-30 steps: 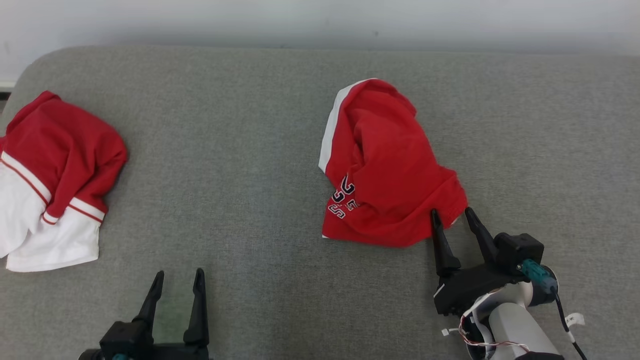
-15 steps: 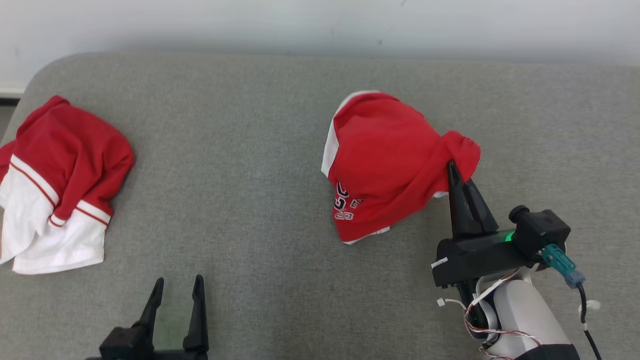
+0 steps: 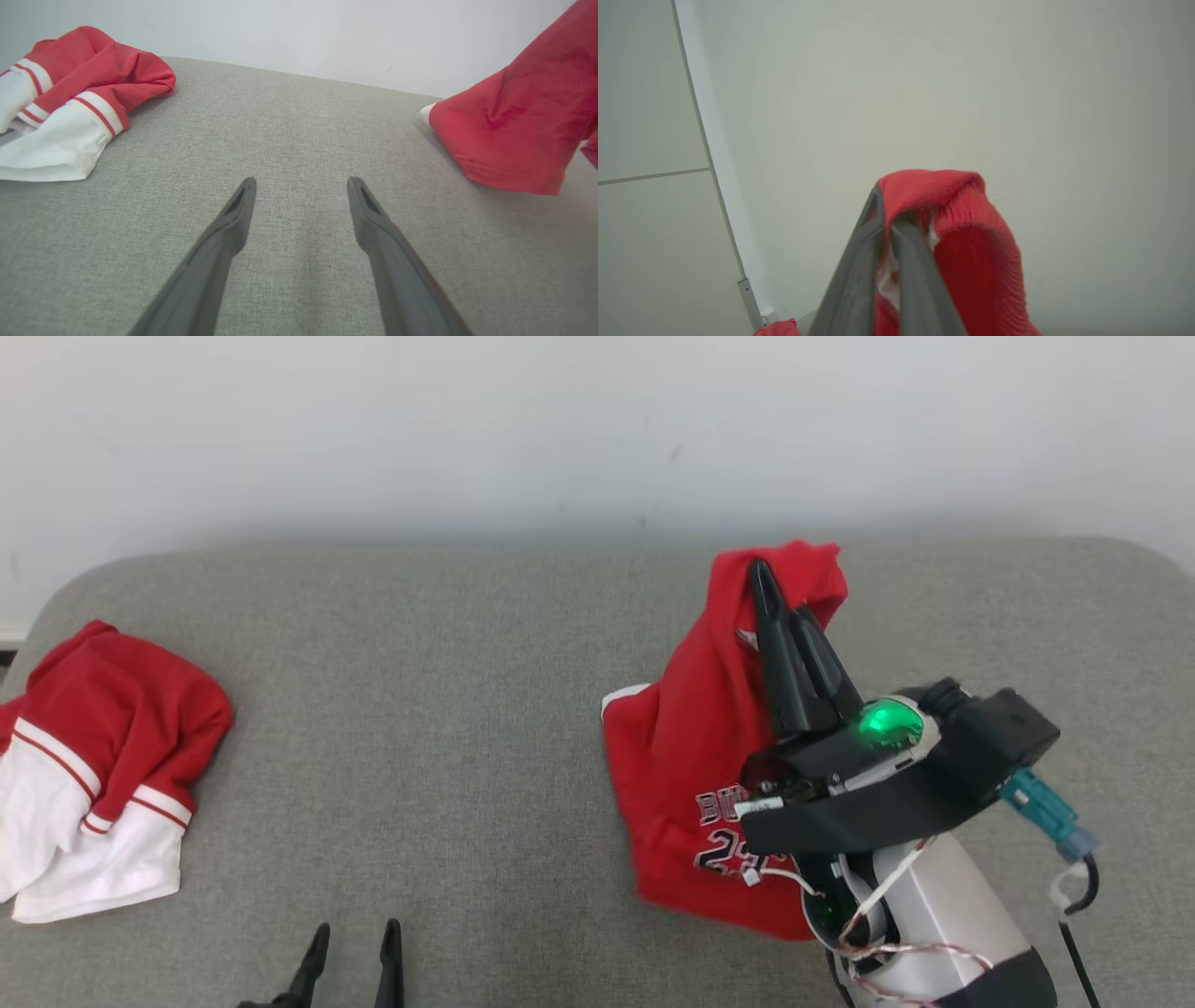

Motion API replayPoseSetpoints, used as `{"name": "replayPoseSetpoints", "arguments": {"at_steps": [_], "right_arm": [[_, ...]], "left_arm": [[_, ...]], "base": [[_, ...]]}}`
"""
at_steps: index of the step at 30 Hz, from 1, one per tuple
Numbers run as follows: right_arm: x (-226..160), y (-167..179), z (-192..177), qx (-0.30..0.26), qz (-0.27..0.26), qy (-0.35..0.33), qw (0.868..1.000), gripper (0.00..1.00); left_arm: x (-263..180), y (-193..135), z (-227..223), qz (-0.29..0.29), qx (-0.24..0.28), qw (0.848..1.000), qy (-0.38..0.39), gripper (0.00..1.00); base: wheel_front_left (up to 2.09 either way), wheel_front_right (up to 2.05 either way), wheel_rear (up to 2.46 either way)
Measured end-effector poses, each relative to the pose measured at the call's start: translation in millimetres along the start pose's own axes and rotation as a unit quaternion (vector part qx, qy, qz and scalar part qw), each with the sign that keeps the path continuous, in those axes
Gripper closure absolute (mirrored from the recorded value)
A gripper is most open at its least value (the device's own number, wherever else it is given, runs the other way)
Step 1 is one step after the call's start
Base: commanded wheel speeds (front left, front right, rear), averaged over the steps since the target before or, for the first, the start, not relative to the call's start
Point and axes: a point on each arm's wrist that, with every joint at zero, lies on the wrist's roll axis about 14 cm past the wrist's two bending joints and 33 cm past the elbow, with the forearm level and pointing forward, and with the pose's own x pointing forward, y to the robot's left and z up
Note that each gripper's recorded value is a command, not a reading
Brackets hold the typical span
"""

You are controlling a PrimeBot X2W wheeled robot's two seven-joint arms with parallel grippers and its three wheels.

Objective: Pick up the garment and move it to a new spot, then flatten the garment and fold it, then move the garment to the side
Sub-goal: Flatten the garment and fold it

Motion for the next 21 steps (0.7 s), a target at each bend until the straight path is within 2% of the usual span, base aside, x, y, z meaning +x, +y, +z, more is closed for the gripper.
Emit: {"name": "replayPoseSetpoints", "arguments": {"at_steps": [2, 5, 8, 10, 13, 15, 17, 21], "right_arm": [[4.3, 4.3, 13.1, 0.03, 0.002, -0.019, 0.999, 1.0], [8.1, 4.7, 12.7, 0.039, 0.001, -0.017, 0.999, 1.0], [2.5, -12.5, -23.4, 0.029, -0.027, 0.039, 0.998, 1.0], [-6.6, -29.4, -54.2, -0.001, -0.047, 0.091, 0.995, 1.0], [-26.4, -61.4, -98.0, -0.039, -0.086, 0.172, 0.981, 1.0], [-41.1, -77.2, -119.2, -0.07, -0.1, 0.217, 0.968, 0.0], [-47.6, -92.4, -125.8, -0.08, -0.12, 0.234, 0.962, 0.0], [-54.0, -112.1, -117.8, -0.099, -0.145, 0.229, 0.957, 0.0]], "left_arm": [[-3.7, -2.8, -1.0, -0.004, 0.0, 1.0, 0.001, 0.0], [-10.2, -2.4, -4.8, -0.003, -0.002, 1.0, 0.006, 0.0], [-15.5, 1.0, -7.6, 0.004, -0.003, 1.0, 0.009, 0.0], [-18.4, 1.3, -9.3, 0.004, -0.005, 1.0, 0.011, 0.0], [-21.0, 1.5, -11.0, 0.005, -0.008, 1.0, 0.013, 0.0], [-21.8, 1.7, -13.0, 0.006, -0.01, 1.0, 0.017, 0.0], [-20.8, 0.9, -14.2, 0.005, -0.011, 1.0, 0.019, 0.0], [-14.6, -4.6, -11.4, -0.005, -0.01, 1.0, 0.016, 0.0]], "base": [[0.0, 0.0, 0.0], [0.0, 0.0, 0.0], [0.0, 0.0, 0.0], [0.0, 0.0, 0.0], [0.0, 0.0, 0.0], [0.0, 0.0, 0.0], [0.0, 0.0, 0.0], [0.0, 0.0, 0.0]]}}
